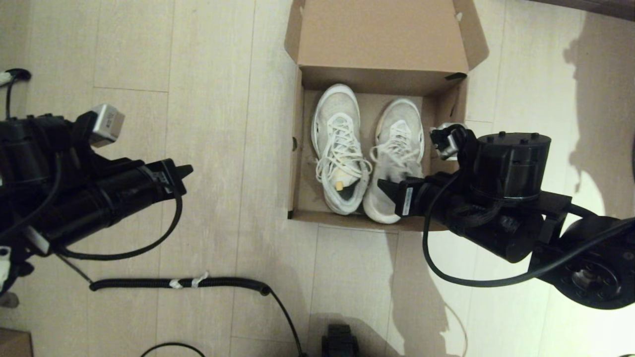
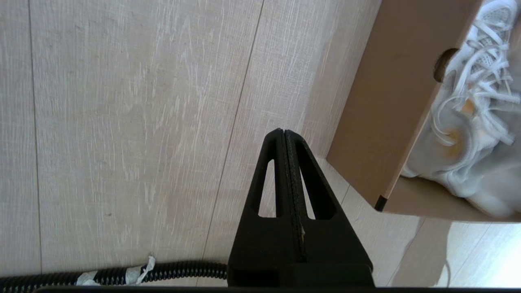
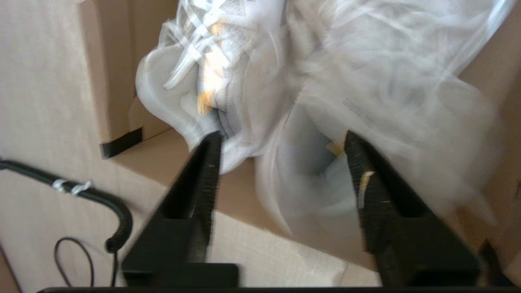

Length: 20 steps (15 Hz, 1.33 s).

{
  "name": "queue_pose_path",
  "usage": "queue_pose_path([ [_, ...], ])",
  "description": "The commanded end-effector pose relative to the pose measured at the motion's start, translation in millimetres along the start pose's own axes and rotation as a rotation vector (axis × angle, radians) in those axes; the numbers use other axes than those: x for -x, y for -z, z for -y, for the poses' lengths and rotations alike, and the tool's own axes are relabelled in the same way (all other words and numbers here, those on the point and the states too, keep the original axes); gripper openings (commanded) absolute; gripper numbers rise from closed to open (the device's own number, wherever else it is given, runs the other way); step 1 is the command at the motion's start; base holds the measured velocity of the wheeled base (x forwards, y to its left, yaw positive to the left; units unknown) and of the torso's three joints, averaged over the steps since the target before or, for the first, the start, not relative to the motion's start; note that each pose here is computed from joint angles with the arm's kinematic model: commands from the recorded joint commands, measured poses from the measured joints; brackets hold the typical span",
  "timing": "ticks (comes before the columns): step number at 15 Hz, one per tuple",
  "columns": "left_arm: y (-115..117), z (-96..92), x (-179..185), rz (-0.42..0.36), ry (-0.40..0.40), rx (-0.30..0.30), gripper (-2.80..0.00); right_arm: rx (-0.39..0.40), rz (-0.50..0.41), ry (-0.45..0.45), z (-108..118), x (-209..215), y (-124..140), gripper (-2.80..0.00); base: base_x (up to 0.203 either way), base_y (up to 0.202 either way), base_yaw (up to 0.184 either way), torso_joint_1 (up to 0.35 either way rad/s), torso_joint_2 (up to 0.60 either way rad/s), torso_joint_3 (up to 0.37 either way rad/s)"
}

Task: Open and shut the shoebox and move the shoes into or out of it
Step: Put the shoes out of the shoe box, then close the shoe box

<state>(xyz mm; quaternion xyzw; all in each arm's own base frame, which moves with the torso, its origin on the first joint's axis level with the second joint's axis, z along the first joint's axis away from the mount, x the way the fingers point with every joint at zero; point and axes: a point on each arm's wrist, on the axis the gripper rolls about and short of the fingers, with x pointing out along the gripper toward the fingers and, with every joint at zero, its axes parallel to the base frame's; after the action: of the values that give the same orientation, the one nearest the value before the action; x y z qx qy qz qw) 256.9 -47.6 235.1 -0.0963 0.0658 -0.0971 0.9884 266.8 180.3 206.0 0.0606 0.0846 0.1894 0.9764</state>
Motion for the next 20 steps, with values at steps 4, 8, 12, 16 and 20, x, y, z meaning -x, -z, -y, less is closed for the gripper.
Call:
queue_pose_path([
  [4, -2, -0.7, 1, 0.011, -0.004, 0.002, -2.8, -0.02, 0.024, 0.011, 4, 11, -6, 0.0, 0.0, 0.0, 0.0, 0.0, 0.0, 0.0],
  [8, -4, 3.4, -35, 0.021, 0.018, 0.001, -2.8, -0.081, 0.122, 0.11, 42, 53, -30, 0.0, 0.0, 0.0, 0.0, 0.0, 0.0, 0.0],
  [12, -14, 15.4, -80, 0.125, 0.049, -0.004, -2.8, -0.111, 0.192, 0.326, 100, 63, -45, -2.8, 0.0, 0.0, 0.0, 0.0, 0.0, 0.0],
  [16, -18, 19.8, -131, 0.232, 0.056, 0.0, -2.8, -0.164, 0.203, 0.438, 144, 25, -37, -2.8, 0.0, 0.0, 0.0, 0.0, 0.0, 0.0],
  [20, -25, 35.6, -173, 0.346, 0.112, 0.005, -2.8, -0.265, 0.317, 0.375, 163, -34, -39, -2.8, 0.0, 0.0, 0.0, 0.0, 0.0, 0.0],
])
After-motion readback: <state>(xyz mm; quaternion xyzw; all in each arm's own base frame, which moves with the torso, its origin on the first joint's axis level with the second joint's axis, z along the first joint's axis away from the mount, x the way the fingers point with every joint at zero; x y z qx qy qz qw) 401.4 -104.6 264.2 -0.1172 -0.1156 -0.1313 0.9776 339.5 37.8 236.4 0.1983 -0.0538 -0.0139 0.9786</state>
